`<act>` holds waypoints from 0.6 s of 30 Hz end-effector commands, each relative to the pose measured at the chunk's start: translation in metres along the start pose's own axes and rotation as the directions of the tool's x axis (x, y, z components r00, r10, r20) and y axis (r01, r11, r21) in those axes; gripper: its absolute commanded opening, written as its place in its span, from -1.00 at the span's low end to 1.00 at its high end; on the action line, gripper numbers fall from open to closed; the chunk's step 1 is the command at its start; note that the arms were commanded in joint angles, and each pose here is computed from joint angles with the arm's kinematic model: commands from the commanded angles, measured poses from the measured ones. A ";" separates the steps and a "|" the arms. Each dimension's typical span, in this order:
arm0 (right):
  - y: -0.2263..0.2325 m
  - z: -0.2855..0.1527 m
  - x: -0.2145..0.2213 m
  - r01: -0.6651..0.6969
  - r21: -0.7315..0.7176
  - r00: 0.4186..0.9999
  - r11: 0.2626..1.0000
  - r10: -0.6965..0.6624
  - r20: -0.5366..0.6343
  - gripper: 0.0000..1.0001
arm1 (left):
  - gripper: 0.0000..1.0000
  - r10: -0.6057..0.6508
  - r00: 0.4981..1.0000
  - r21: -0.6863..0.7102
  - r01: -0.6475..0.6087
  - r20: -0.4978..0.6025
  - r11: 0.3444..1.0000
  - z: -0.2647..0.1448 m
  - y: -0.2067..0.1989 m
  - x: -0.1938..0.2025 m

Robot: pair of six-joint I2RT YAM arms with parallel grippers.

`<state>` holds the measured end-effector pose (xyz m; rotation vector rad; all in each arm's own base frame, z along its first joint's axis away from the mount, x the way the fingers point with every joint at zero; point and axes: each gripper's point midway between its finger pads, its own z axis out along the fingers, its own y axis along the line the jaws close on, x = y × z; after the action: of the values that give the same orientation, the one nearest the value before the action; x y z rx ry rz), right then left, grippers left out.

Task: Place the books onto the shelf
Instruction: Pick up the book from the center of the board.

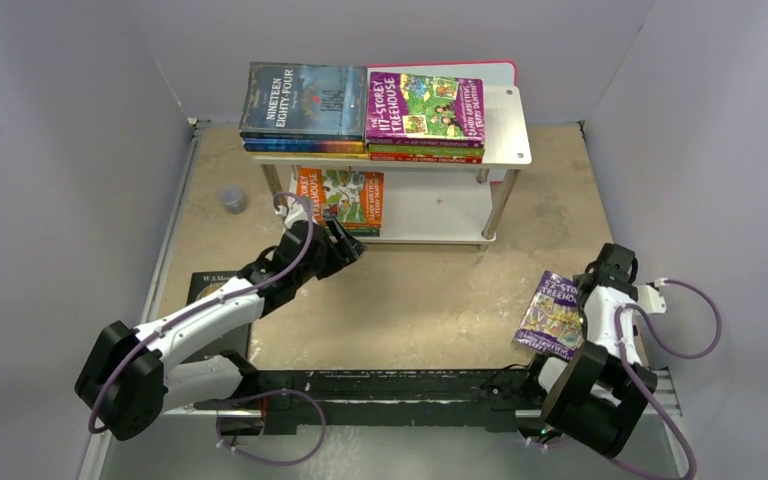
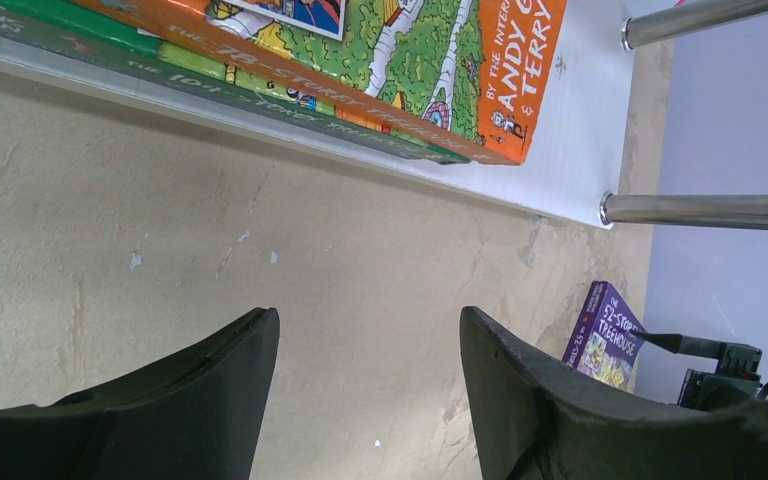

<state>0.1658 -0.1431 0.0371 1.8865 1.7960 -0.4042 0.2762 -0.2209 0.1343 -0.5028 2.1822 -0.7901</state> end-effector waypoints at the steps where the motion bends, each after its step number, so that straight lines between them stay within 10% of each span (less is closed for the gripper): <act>1: -0.001 0.006 -0.011 -0.017 0.026 0.998 1.000 0.016 0.054 0.96 | 0.30 -0.040 0.999 0.082 0.038 0.028 0.996 0.001 -0.032 -0.016; 10: 0.017 0.002 0.048 0.018 -0.145 0.976 0.989 -0.049 -0.213 0.85 | 0.29 -0.043 0.999 0.107 0.041 0.020 0.993 -0.001 -0.035 -0.014; 18: 0.042 -0.022 0.076 0.073 -0.419 0.931 0.905 -0.212 -0.297 0.15 | 0.26 -0.023 0.997 0.100 0.030 -0.069 0.995 0.020 -0.027 0.010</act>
<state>0.1999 -0.1051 0.0233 1.7519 1.9093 -0.0086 0.2782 -0.2366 0.1224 -0.5019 2.2301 -0.8409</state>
